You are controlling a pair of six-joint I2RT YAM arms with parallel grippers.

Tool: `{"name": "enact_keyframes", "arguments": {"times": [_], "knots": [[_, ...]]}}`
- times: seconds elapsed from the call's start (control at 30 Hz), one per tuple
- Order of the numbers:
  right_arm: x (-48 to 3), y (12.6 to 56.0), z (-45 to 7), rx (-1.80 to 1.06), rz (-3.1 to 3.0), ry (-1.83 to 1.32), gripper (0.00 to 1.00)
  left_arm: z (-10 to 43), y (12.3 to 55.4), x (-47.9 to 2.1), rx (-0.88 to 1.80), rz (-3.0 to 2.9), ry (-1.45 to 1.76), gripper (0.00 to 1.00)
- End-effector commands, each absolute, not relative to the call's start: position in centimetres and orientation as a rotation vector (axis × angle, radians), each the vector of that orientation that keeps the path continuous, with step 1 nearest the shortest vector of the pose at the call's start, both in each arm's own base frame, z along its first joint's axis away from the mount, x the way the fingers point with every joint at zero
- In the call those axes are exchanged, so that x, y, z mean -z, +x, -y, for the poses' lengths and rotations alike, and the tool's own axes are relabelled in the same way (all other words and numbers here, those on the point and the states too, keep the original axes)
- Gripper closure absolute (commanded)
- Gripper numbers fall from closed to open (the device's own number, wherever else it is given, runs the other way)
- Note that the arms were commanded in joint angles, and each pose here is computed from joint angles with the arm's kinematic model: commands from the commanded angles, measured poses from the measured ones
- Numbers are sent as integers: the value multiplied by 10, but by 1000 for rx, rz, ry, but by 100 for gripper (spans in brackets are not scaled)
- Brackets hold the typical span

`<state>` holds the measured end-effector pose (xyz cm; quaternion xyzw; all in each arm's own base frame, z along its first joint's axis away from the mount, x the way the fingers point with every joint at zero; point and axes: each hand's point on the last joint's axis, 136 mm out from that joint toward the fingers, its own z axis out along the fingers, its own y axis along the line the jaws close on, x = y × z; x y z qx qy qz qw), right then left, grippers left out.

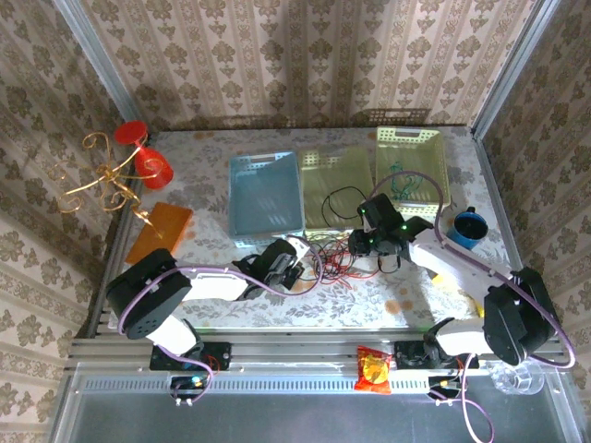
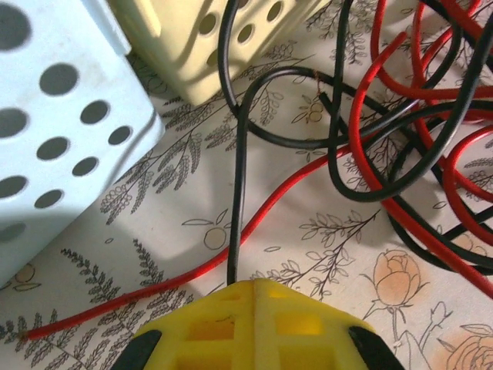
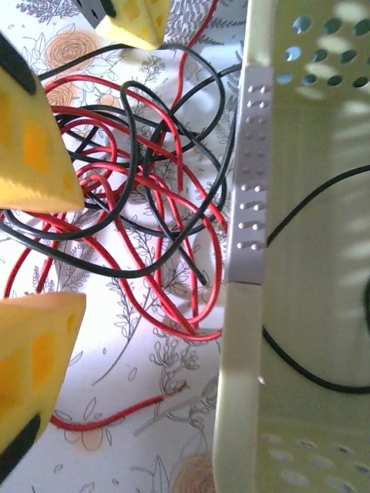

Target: Untangle the cables

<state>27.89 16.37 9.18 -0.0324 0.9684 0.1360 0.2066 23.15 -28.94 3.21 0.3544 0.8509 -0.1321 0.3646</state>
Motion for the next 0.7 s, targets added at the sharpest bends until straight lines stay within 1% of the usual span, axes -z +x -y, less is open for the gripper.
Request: {"name": "enact_keyframes", "arguments": {"times": [0.0, 0.03, 0.07, 0.23, 0.3, 0.33, 0.4, 0.47, 0.57, 0.63, 0.67], "knots": [[-78, 274, -167, -392, -2743, -128, 74, 299, 231, -48, 361, -2143, 944, 100], [-78, 275, -166, -387, -2736, -120, 80, 300, 231, -50, 362, -2137, 947, 100], [-70, 276, -168, -388, -2756, -126, 83, 302, 230, -53, 368, -2128, 951, 100], [-66, 276, -171, -403, -2768, -140, 83, 316, 226, -70, 399, -2067, 1011, 100], [-63, 273, -171, -403, -2775, -144, 84, 324, 225, -77, 408, -2037, 1046, 100], [-63, 273, -171, -403, -2777, -146, 86, 327, 225, -78, 415, -2028, 1060, 97], [-61, 271, -170, -408, -2778, -147, 89, 335, 224, -80, 433, -2006, 1093, 85], [-62, 270, -170, -411, -2775, -146, 90, 342, 224, -78, 444, -1995, 1124, 78], [-64, 269, -169, -411, -2770, -148, 96, 352, 223, -72, 453, -1991, 1168, 71], [-68, 270, -169, -413, -2757, -149, 97, 358, 222, -67, 459, -1992, 1194, 68], [-79, 271, -170, -434, -2722, -151, 97, 360, 221, -64, 462, -1991, 1207, 67]]}}
